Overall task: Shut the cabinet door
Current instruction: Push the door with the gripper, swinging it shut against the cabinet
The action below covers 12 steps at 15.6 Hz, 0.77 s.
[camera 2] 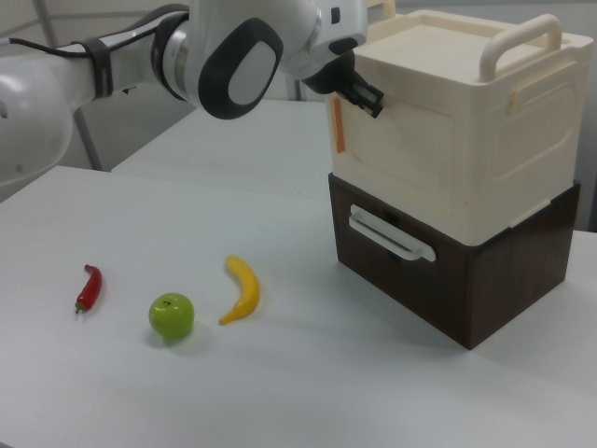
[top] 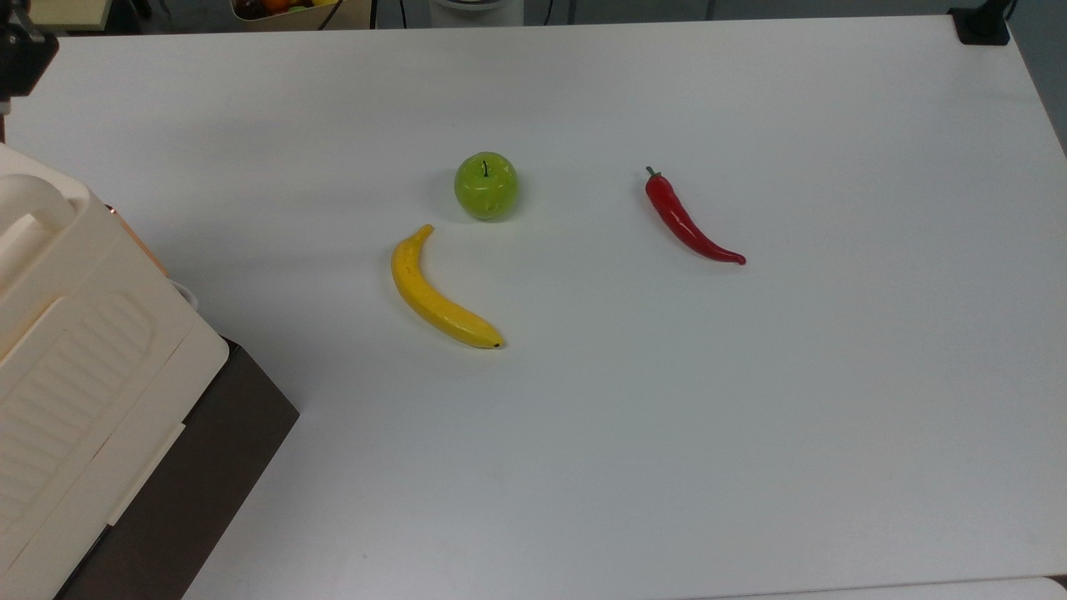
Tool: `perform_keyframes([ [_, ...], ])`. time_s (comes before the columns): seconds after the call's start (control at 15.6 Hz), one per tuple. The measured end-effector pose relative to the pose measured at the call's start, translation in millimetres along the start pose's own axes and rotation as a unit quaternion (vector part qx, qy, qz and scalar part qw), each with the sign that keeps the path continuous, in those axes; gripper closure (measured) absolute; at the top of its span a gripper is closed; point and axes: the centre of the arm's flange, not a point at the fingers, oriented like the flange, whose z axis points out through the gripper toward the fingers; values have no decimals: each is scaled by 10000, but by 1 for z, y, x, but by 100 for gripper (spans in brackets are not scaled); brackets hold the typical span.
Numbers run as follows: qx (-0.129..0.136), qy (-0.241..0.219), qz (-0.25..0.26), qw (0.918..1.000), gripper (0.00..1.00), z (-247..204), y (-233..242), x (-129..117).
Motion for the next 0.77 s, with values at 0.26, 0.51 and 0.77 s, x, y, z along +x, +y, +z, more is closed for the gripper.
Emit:
perform_keyframes([
  [0.26,-1,18,2,10000,98,2,0,0],
  [0.51,-2,19,4,10000,98,2,1,0],
  [0.77,-7,25,10,10000,98,2,2,0],
])
